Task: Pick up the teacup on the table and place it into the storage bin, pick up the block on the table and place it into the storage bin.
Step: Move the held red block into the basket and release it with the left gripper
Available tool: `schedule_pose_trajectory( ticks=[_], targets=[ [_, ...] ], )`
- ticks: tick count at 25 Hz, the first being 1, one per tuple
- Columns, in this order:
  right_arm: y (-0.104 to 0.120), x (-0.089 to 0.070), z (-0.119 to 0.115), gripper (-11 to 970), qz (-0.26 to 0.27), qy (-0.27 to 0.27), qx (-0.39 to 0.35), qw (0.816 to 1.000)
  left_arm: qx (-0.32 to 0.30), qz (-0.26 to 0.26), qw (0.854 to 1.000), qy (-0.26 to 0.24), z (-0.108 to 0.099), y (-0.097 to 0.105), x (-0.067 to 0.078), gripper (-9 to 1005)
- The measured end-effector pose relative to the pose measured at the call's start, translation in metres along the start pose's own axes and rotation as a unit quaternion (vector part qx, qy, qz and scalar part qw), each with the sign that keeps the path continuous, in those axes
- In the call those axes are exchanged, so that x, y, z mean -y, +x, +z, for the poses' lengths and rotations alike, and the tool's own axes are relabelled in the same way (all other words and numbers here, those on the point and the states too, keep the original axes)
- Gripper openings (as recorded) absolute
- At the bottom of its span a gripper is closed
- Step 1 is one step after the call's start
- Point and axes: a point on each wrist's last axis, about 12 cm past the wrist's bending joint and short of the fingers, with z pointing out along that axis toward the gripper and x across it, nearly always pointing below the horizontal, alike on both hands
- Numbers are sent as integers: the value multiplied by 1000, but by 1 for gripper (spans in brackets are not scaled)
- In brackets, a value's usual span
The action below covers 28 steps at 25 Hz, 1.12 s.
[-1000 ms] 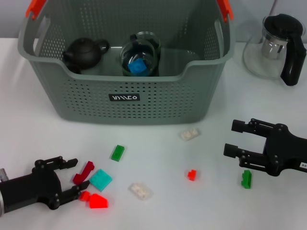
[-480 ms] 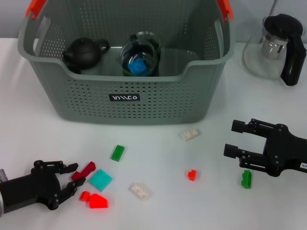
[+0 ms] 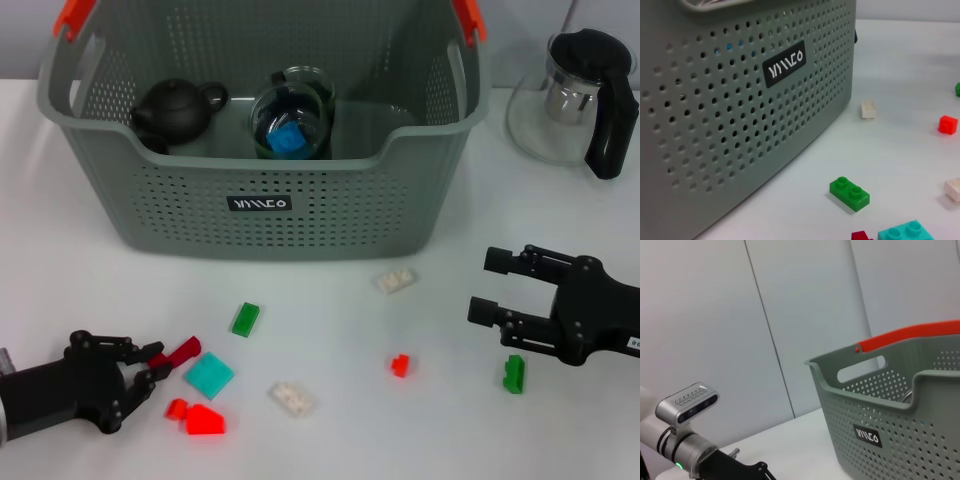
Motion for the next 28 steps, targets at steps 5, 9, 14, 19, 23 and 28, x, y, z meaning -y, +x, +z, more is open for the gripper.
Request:
schedule_pose_trajectory(
  ticks=[5,9,14,19,23,28],
  targets=[
    [0,0,0,760,0,0,1,1000,7,-24,1000,0,-7,-5,-5,189],
    [0,0,0,760,0,-1,1,1000,45,-37,998,9,-18,-15,-9,177],
    [-1,0,1,761,-1,-4,2,1000,103,-54,992,47,-32,-38,-18,178],
    [-1,0,1,761,-1,-5,2,1000,171,-58,980,86,-35,-64,-27,178],
    [-1,-1,1,761,0,-5,1,1000,222,-71,968,95,-27,-90,-40,178],
    [2,-3,2,761,0,-7,1,1000,253,-84,958,105,-16,-125,-61,178]
  ],
)
